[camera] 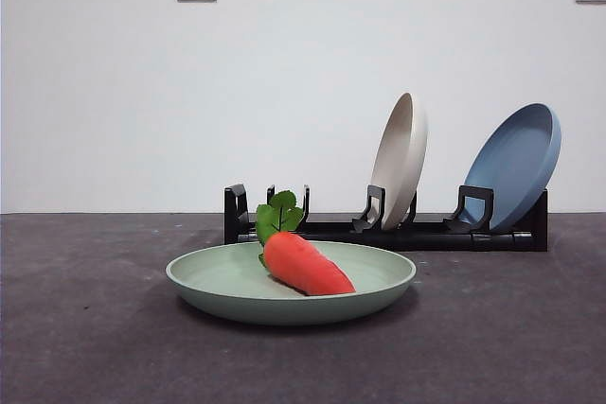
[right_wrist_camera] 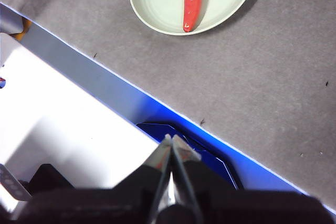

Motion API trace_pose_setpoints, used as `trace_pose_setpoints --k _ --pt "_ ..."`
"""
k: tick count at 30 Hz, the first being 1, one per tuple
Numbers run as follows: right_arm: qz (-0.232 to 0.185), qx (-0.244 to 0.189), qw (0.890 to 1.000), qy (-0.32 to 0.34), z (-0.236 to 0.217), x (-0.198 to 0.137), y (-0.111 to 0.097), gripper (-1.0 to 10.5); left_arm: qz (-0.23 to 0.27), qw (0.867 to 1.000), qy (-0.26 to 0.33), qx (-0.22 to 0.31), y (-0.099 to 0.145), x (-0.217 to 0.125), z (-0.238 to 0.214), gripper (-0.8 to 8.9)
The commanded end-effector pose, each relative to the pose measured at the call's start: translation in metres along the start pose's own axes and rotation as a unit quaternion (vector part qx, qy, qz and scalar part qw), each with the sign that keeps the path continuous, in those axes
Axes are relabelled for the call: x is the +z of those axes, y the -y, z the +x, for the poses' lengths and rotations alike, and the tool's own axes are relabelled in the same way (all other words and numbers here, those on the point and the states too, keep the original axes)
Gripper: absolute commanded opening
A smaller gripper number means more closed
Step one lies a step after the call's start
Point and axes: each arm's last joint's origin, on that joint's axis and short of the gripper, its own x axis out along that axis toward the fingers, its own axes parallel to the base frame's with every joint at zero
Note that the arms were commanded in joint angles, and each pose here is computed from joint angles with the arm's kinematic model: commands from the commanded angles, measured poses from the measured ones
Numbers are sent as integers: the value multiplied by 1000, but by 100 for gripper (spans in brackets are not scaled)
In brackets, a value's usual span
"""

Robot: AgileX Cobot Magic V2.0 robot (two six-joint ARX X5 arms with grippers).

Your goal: Take the green plate from the plate rack,put the plate on the table,take the carrot from the table,put the carrot in the plate

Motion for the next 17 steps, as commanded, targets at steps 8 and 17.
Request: trace_pose_setpoints --k 8,17 --pt "-3 -1 1000 1 1 0 0 1 -24 999 -1 -24 1 -4 1 -3" --pt "-3 -1 1000 1 1 0 0 1 -24 999 0 -24 1 -3 1 -3"
